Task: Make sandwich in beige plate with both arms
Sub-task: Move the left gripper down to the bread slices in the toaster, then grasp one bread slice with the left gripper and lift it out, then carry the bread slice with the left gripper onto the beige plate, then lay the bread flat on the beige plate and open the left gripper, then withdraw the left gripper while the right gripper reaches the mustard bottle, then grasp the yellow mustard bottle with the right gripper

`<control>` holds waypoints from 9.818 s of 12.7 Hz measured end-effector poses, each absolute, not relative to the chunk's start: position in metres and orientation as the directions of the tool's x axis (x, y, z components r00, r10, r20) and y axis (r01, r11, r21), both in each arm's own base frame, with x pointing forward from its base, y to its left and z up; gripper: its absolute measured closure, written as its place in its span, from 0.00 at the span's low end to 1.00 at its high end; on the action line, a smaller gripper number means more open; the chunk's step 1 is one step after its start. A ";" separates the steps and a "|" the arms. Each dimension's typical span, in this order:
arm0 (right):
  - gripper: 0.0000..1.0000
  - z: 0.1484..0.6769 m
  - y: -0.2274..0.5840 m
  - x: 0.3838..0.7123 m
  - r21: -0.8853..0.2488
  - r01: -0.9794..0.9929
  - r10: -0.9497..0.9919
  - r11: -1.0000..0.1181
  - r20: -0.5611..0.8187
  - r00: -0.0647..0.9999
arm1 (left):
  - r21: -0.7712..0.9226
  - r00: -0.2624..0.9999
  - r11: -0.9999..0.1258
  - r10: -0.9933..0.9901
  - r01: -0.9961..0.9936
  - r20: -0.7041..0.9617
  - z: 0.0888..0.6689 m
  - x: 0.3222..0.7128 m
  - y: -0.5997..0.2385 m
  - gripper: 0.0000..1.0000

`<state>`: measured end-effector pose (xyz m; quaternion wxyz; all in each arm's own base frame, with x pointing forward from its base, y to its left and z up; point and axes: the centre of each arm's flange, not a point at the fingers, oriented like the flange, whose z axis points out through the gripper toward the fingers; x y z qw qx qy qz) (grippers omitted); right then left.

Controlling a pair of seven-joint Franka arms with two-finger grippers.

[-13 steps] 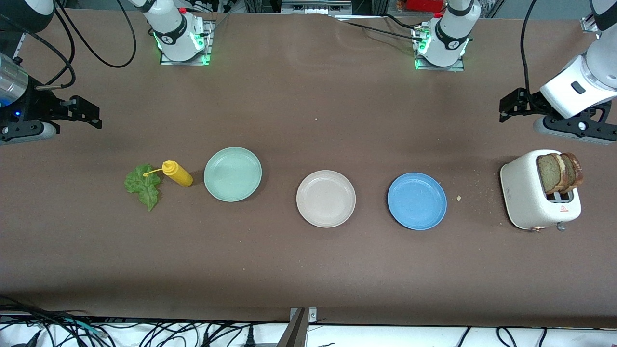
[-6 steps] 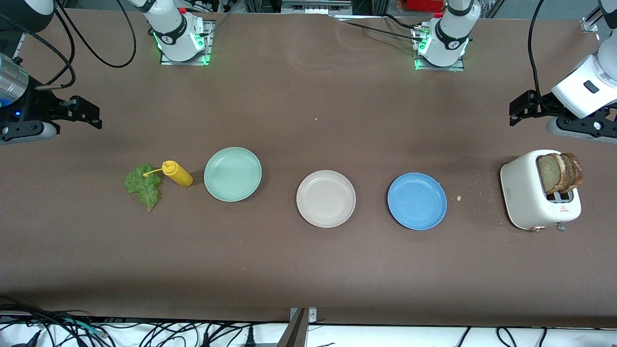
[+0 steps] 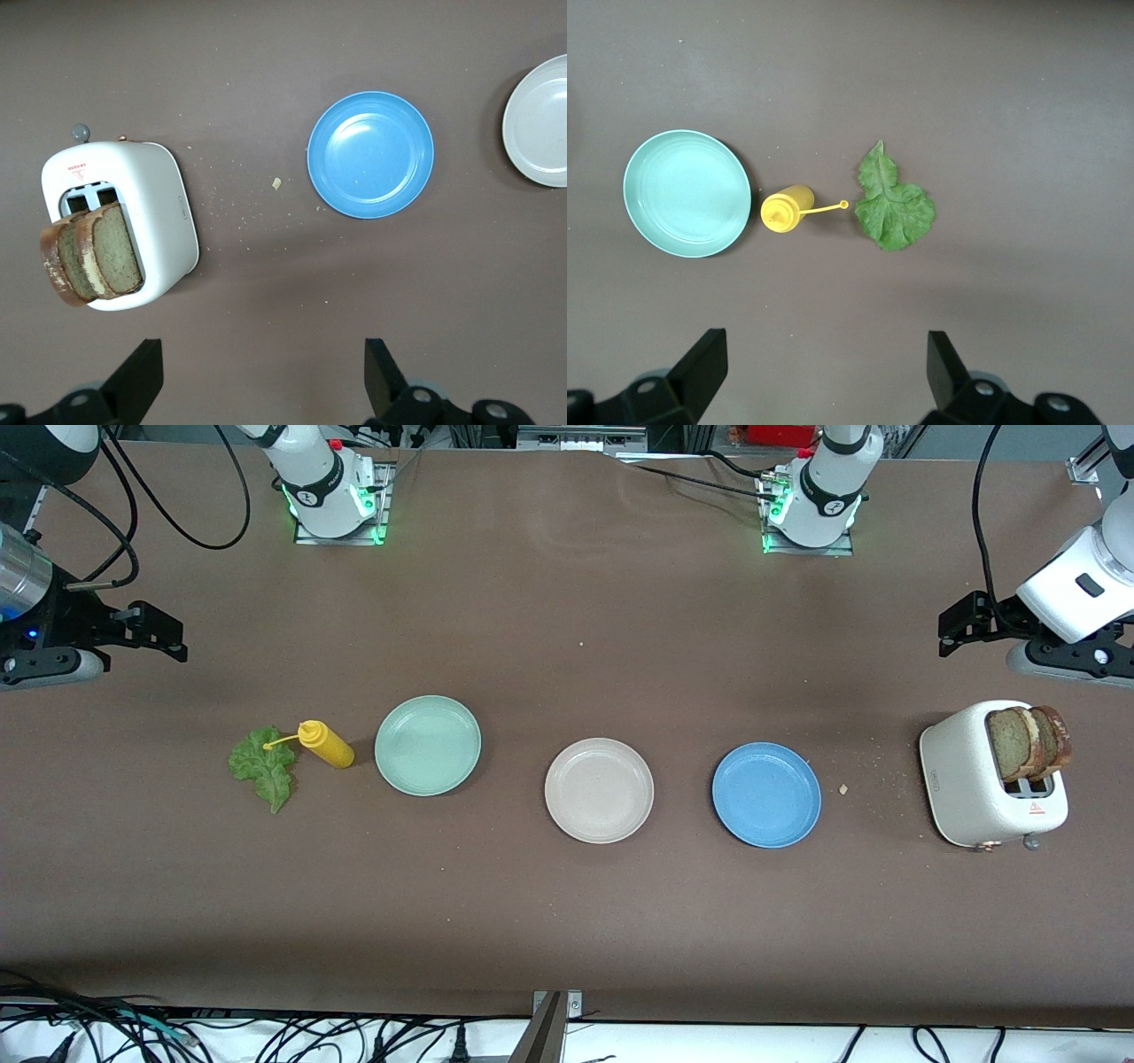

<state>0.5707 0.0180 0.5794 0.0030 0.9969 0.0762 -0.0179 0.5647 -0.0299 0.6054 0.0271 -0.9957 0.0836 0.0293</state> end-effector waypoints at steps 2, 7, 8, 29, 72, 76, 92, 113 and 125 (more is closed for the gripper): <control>0.00 0.579 0.018 0.571 0.003 0.152 0.152 -0.988 -0.036 0.988 | -0.049 0.988 -0.988 -0.140 -0.143 -0.071 0.601 0.567 -0.015 0.00; 0.00 0.579 0.016 0.571 0.003 0.148 0.148 -0.989 -0.037 0.988 | -0.041 0.990 -0.999 -0.029 -0.035 -0.135 0.544 0.597 0.054 0.00; 0.00 0.579 0.016 0.571 0.003 0.148 0.148 -0.989 -0.037 0.988 | -0.043 0.992 -0.999 -0.007 -0.012 -0.126 0.531 0.607 0.070 0.00; 0.00 0.584 0.018 0.571 0.004 0.152 0.152 -0.988 -0.026 0.988 | -0.091 0.989 -0.996 0.017 0.004 -0.147 0.379 0.581 0.166 0.67; 0.00 0.586 0.018 0.571 0.005 0.151 0.151 -0.989 -0.023 0.988 | 0.884 0.969 -0.467 -0.222 -0.004 -0.113 0.184 0.658 -0.278 0.88; 0.00 0.586 0.018 0.571 0.005 0.151 0.151 -0.989 -0.023 0.988 | 0.885 0.973 -0.464 -0.215 -0.030 -0.080 0.187 0.665 -0.272 0.51; 0.00 0.571 0.019 0.576 0.001 0.149 0.149 -0.989 -0.073 0.986 | 0.385 0.904 -0.844 -0.425 -0.375 -0.052 0.348 0.694 -0.099 0.00; 0.00 0.399 0.014 0.649 -0.190 0.717 0.725 -0.670 0.042 0.688 | -0.030 0.973 -0.973 -0.231 -0.231 -0.011 0.619 0.539 -0.069 0.00; 0.00 0.234 -0.102 0.636 -0.274 0.956 0.811 -0.109 0.531 0.245 | 0.022 0.975 -0.976 -0.218 -0.218 -0.034 0.611 0.540 -0.067 0.00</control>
